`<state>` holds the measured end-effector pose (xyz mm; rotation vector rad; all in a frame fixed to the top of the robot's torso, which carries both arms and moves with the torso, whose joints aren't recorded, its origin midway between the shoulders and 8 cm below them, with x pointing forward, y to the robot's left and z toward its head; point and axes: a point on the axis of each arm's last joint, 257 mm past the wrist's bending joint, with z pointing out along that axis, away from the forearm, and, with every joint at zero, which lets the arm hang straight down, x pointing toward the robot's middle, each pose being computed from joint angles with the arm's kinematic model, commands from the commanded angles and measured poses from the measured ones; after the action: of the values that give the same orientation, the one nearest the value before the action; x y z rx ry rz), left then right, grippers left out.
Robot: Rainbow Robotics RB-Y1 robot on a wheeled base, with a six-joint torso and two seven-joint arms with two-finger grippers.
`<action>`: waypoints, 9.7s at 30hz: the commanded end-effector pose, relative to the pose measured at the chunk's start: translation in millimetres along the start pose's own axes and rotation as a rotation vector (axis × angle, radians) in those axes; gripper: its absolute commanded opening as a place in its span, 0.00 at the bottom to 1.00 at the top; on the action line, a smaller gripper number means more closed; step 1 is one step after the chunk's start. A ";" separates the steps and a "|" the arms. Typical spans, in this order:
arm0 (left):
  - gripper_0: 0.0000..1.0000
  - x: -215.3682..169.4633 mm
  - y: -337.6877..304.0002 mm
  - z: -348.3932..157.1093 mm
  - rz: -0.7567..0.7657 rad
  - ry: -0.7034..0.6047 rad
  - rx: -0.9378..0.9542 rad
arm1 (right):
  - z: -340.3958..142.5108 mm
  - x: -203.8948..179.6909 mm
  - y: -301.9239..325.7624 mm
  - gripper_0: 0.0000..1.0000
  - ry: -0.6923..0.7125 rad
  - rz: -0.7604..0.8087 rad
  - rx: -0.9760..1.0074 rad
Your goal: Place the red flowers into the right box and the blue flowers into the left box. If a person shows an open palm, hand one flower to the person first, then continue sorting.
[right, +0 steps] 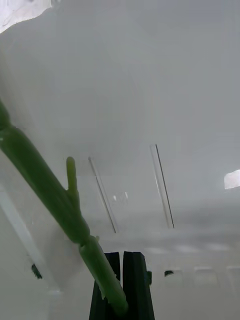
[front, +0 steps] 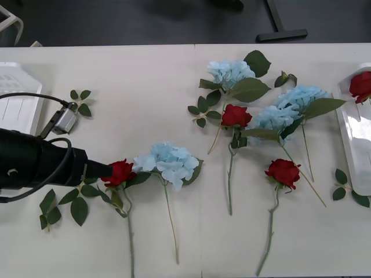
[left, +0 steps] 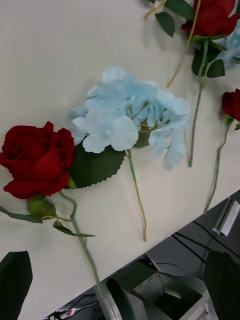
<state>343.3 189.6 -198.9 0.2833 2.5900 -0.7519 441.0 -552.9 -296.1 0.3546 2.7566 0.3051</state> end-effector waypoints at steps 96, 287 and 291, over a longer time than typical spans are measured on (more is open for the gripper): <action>0.00 -74.6 34.6 40.4 0.234 -0.209 -0.402 | 3.8 -36.8 278.5 0.00 -0.025 -0.601 -0.308; 1.00 50.0 -89.4 209.2 0.066 -0.036 -0.244 | -21.8 -52.8 215.1 0.70 -0.048 -0.709 -0.244; 1.00 40.6 -87.8 227.8 0.070 -0.053 -0.258 | 2.4 -47.8 223.8 0.70 -0.044 -0.752 -0.211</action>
<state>346.7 28.7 -361.4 0.2687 2.6259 -0.3345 516.2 -382.0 -226.4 -0.6117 2.5972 0.3950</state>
